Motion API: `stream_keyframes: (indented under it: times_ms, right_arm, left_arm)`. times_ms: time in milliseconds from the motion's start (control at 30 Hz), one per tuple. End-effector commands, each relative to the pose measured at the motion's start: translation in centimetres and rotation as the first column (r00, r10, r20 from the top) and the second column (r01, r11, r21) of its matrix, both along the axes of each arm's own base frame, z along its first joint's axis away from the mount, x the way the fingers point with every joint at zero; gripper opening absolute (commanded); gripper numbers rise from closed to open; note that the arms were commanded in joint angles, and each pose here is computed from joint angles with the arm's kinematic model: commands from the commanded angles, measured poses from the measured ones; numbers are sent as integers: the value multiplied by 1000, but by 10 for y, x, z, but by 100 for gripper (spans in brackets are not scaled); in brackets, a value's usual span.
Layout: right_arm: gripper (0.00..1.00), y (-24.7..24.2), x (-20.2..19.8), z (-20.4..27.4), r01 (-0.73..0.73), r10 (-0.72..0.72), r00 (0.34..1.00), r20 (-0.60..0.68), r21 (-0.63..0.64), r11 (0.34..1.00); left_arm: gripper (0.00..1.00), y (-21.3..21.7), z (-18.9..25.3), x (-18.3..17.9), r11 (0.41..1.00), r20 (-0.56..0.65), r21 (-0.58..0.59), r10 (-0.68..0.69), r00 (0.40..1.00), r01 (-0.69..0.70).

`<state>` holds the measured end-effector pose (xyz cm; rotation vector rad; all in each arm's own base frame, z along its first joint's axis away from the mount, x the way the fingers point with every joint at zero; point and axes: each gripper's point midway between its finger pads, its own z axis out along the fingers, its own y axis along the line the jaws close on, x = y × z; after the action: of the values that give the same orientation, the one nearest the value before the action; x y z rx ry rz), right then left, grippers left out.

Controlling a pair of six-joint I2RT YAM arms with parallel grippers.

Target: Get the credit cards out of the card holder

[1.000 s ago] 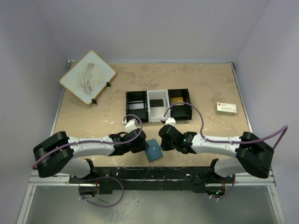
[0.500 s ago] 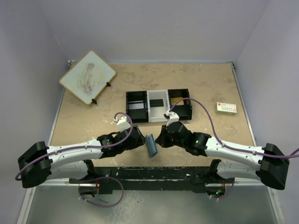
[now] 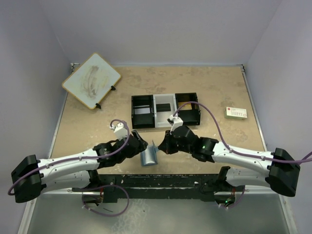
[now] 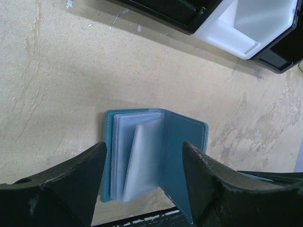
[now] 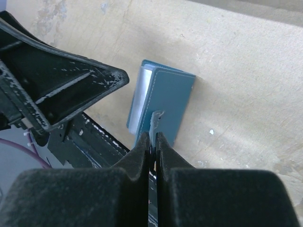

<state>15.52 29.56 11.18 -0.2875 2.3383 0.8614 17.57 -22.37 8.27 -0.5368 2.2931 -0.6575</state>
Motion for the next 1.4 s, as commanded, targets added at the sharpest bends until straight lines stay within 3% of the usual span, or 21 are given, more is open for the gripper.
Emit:
stream_keyframes:
  times_ms: [0,367,633,833,1367]
  right_arm:
    - [0,14,8,30,-16,13,999,47,57,998]
    - [2,-33,16,-23,177,-181,983,-22,-126,976]
    - [2,-55,-4,-64,268,-271,948,-169,-40,963]
    - [3,-61,-8,-61,358,-330,918,-222,100,928]
    - [5,-67,-12,-74,366,-343,908,-243,57,929]
  left_arm:
    - [63,3,-1,2,1000,1,7,27,1000,-27]
    - [62,-8,8,5,1000,16,21,-21,1000,21]
    - [60,-46,10,1,986,17,-52,-158,987,158]
    - [57,-57,8,2,981,4,-38,-191,982,191]
    - [57,-47,-1,4,982,-18,52,-180,984,181]
